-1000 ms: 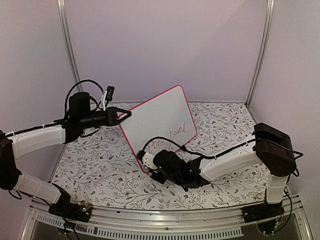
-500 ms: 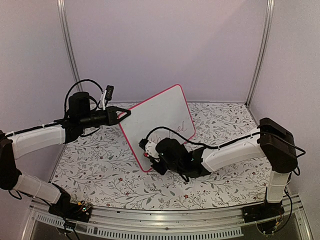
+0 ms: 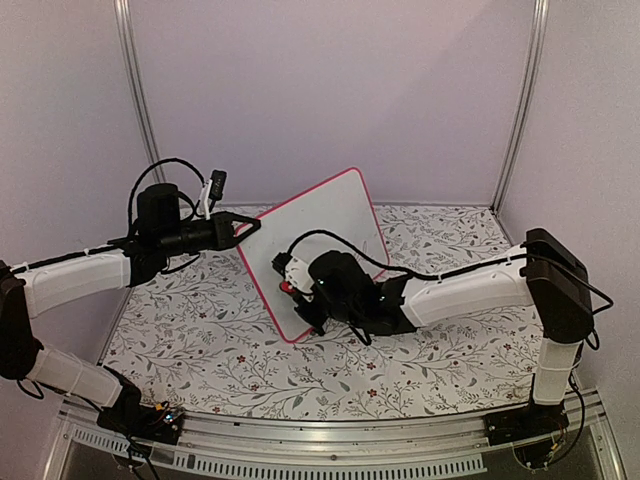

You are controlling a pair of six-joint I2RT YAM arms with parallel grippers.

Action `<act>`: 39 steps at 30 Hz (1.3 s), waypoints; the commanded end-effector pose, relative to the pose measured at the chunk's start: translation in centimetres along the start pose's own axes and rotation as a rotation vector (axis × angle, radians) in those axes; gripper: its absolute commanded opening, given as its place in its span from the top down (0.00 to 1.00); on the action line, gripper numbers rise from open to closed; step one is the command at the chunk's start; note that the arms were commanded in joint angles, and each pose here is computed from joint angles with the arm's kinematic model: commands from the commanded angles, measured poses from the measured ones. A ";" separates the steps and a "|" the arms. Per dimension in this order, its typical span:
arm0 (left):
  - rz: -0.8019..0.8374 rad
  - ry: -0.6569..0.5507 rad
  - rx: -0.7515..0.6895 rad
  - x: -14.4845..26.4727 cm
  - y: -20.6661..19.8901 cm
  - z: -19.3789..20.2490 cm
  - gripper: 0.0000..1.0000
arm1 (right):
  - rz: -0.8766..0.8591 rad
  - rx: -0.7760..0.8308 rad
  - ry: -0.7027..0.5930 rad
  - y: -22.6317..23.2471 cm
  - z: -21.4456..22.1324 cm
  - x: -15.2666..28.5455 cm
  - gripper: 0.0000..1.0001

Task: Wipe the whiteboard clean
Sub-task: Erase the whiteboard at the center of the board.

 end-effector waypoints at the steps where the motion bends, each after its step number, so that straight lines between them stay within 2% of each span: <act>1: 0.152 0.036 0.006 0.5 -3.7 0.3 1.00 | 0.024 -0.057 0.005 -1.8 1.0 -1.2 0.76; 9: 0.156 0.039 0.012 0.4 -3.7 0.4 1.00 | -0.013 -0.107 0.090 -0.6 5.7 -0.2 0.77; 15: 0.154 0.037 0.011 0.4 -3.7 0.4 1.00 | -0.008 -0.106 0.130 -0.1 7.5 0.4 0.77; 22: 0.153 0.040 0.013 0.4 -3.6 0.5 1.00 | -0.014 -0.053 0.137 1.8 7.3 0.7 0.77; 32: 0.153 0.039 0.012 0.3 -3.6 0.4 1.00 | -0.040 -0.079 0.135 2.2 7.4 1.0 0.77; 39: 0.153 0.038 0.014 0.3 -3.6 0.4 1.00 | -0.042 -0.071 0.074 1.9 4.9 0.9 0.77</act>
Point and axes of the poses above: each gripper's point midway between its finger pads, its own x axis back along the fingers, its own y axis along the line the jaws close on, z = x × y, the point moved 1 cm from there along x, back along the fingers, and after that the axes turned 5 degrees about x, right-handed, at the moved point
